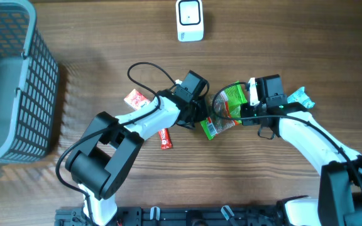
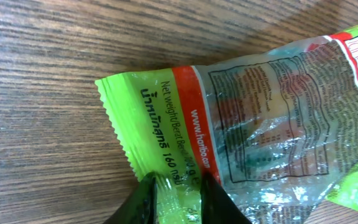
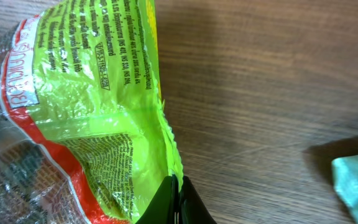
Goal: Scan the item barcode
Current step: 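Bring the left gripper to the green bag and grasp it alongside the right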
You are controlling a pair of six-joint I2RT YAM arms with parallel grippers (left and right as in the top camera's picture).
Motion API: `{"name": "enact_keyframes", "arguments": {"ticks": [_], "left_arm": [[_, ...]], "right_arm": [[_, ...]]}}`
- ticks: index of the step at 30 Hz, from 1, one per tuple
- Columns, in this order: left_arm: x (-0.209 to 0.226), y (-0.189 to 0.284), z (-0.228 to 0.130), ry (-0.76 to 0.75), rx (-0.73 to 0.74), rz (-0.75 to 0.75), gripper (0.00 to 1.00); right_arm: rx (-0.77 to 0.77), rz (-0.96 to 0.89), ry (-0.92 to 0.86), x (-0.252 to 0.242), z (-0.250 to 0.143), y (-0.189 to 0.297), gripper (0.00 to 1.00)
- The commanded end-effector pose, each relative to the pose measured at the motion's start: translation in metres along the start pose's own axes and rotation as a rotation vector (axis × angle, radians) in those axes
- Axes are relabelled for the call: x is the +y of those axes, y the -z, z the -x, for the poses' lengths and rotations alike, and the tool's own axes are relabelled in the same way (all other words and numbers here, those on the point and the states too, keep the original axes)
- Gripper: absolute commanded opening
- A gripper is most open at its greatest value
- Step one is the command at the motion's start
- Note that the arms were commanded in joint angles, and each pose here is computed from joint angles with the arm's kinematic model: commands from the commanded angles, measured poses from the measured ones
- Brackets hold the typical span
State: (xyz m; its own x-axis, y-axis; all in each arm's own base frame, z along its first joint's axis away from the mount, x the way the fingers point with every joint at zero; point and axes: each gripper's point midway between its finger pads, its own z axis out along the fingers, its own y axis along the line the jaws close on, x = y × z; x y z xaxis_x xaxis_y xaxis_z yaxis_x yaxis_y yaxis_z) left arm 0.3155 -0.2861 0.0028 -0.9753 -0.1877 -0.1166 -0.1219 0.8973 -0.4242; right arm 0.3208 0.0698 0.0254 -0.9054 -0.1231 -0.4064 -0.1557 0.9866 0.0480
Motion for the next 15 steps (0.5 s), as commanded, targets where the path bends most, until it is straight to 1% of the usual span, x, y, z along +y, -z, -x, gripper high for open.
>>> {"name": "enact_keyframes", "arguments": {"ticks": [1, 5, 7, 10, 11, 12, 14, 15], "left_arm": [[0.018, -0.013, -0.003, 0.016, 0.003, 0.07, 0.25], [0.019, -0.012, -0.002, 0.016, -0.003, 0.075, 0.23], [0.019, -0.012, -0.001, 0.016, -0.008, 0.079, 0.22], [0.019, -0.012, -0.001, 0.016, -0.01, 0.079, 0.24], [0.02, -0.012, 0.0, 0.015, -0.013, 0.082, 0.25], [0.02, -0.012, 0.001, 0.015, -0.019, 0.087, 0.26], [0.021, -0.012, 0.002, 0.014, -0.026, 0.089, 0.27], [0.02, -0.012, 0.002, 0.014, -0.027, 0.086, 0.27]], "right_arm": [[-0.083, -0.064, 0.082, -0.012, 0.024, 0.018, 0.04], [-0.081, -0.162, 0.083, -0.029, 0.024, 0.023, 0.04], [-0.08, -0.152, 0.065, -0.027, 0.023, 0.023, 0.04], [-0.093, -0.133, 0.064, -0.023, 0.033, 0.032, 0.04], [-0.102, -0.103, 0.064, -0.018, 0.041, 0.042, 0.12], [-0.115, -0.05, 0.067, -0.008, 0.048, 0.049, 0.28], [-0.144, 0.077, 0.077, 0.015, 0.06, 0.061, 0.53], [-0.154, 0.133, 0.084, 0.025, 0.065, 0.066, 0.59]]}}
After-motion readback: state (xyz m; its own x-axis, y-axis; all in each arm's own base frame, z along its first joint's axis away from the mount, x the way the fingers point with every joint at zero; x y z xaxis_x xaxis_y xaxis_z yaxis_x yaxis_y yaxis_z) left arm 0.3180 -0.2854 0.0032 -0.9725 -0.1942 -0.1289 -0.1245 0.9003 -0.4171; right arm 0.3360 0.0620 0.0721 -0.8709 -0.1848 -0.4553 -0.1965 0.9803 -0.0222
